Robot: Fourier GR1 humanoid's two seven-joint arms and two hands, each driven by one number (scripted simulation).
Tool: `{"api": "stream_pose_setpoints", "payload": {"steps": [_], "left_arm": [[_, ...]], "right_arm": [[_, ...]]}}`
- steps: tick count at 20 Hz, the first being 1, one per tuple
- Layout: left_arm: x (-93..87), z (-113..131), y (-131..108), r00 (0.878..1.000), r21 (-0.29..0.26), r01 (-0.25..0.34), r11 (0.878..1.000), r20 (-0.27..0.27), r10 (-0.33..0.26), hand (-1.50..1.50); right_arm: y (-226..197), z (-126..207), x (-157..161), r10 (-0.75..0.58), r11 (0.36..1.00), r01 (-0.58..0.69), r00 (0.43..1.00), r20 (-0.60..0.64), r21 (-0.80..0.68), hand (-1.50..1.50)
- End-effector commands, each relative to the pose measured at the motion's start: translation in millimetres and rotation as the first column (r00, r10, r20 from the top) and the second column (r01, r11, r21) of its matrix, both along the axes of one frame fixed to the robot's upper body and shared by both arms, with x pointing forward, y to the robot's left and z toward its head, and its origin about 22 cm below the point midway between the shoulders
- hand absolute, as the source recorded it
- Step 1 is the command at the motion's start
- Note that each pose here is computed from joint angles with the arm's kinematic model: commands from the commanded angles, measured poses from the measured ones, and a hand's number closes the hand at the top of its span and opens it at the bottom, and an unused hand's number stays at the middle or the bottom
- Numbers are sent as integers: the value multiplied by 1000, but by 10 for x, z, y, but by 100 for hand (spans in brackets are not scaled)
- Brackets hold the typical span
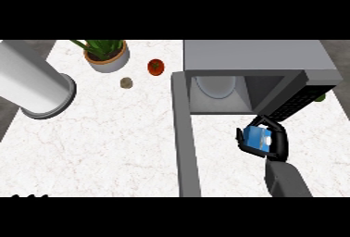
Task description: Pick up the milk, place it into the microwave and close the microwave
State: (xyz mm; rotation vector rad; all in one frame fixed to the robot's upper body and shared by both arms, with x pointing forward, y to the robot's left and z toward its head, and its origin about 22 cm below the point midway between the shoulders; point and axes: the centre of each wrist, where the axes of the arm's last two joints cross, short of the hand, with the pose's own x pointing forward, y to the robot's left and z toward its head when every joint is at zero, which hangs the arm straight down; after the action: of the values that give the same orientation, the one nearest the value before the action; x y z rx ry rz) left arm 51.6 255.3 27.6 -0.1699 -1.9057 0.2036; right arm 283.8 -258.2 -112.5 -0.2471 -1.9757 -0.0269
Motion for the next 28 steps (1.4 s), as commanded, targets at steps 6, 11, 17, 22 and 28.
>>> {"api": "stream_pose_setpoints", "payload": {"steps": [6,11,17,22,28], "left_arm": [[59,-61,-7,1000,-15,7,1000,5,-7,-150],[-37,-93,-79,999,-16,-28,999,-20,28,-150],[-118,58,40,1000,-19,-19,1000,13,19,-150],[-4,-136,-172,1000,-24,-18,1000,-12,18,-150],[37,-22,65,999,-16,-43,999,-1,43,-150]], "right_arm": [[-64,427,-555,17,999,-18,999,-27,-37,150],[30,730,-612,148,984,-148,989,7,103,150],[320,1041,-501,183,959,-183,983,22,215,150],[475,995,-303,143,983,-145,989,32,113,150],[834,1157,56,130,989,-129,991,-15,70,150]]}}
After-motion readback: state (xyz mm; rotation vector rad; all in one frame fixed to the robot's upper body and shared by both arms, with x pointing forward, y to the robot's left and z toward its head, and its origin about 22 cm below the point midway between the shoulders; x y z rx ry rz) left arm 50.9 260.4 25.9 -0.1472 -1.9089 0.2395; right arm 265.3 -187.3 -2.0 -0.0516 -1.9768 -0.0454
